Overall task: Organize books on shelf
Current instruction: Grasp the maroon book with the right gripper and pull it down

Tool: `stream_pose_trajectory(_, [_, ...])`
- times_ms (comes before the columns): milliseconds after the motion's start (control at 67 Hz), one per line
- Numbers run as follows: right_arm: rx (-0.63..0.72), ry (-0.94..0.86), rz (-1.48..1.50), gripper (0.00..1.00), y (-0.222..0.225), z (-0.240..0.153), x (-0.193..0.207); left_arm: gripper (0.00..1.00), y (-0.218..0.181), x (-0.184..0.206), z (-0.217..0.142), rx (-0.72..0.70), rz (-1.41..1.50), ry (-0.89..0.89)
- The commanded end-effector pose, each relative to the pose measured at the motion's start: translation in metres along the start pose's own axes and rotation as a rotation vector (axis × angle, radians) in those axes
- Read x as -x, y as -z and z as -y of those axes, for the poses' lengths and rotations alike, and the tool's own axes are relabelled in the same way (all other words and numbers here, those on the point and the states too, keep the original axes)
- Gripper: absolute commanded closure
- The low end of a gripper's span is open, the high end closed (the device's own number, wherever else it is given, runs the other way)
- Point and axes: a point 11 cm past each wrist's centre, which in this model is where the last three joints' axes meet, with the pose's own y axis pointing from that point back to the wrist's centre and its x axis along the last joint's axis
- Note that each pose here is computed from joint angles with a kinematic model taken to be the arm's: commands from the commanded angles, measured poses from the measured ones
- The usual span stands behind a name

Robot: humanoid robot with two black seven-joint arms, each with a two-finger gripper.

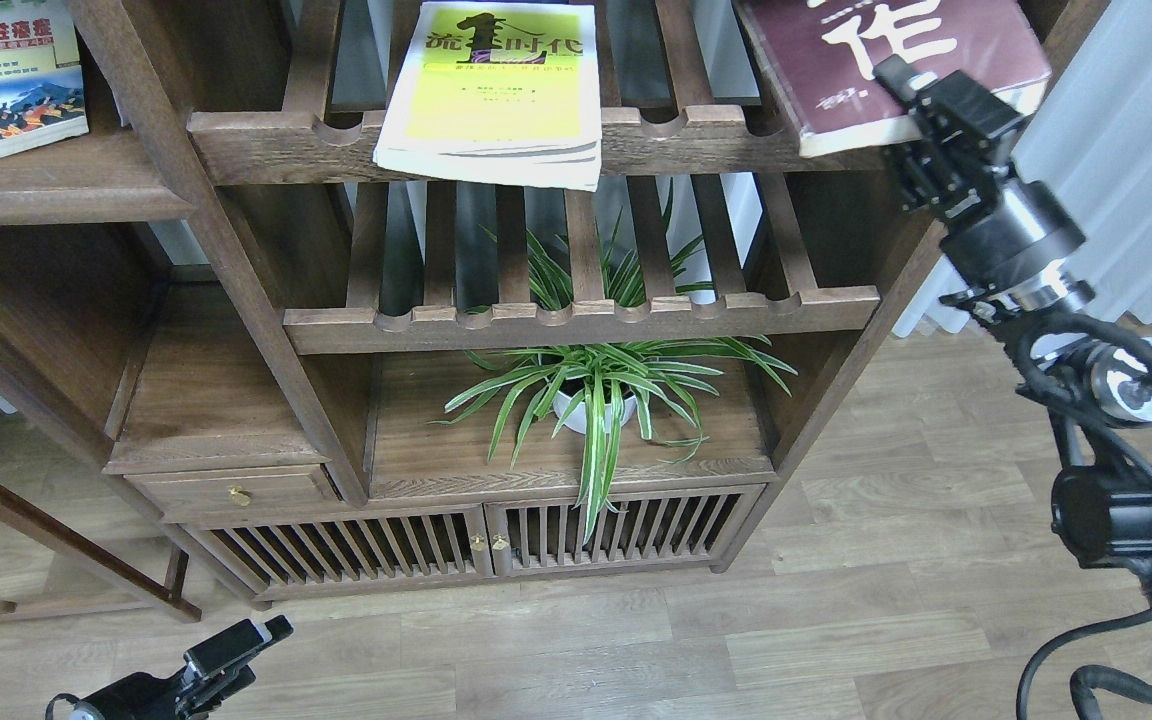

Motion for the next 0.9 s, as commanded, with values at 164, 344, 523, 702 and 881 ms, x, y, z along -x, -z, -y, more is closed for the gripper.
stream_pose_trajectory(164, [-0.081, -0.036, 0.045, 0.97, 0.002, -0.079, -0.01, 0.01, -0.002, 0.009, 0.01, 0.076, -0.067, 0.04])
stream_pose_trajectory(344, [-0.101, -0.153, 0.114, 0.97, -0.019, -0.13, -0.027, 0.01, -0.002, 0.011, 0.013, 0.09, -0.076, 0.049])
stream_pose_trajectory(523, [-0.094, -0.263, 0.201, 0.98, -0.053, -0.167, -0.047, 0.01, 0.011, 0.028, 0.03, 0.064, -0.093, 0.1])
stream_pose_trajectory(702, [-0.029, -0.28, 0.274, 1.0, -0.09, -0.164, -0.058, 0.01, 0.026, 0.051, 0.048, 0.035, -0.112, 0.169])
stream_pose_trajectory(881, [0.024, -0.255, 0.296, 1.0, -0.125, -0.147, -0.064, 0.01, 0.043, 0.081, 0.066, 0.004, -0.137, 0.256])
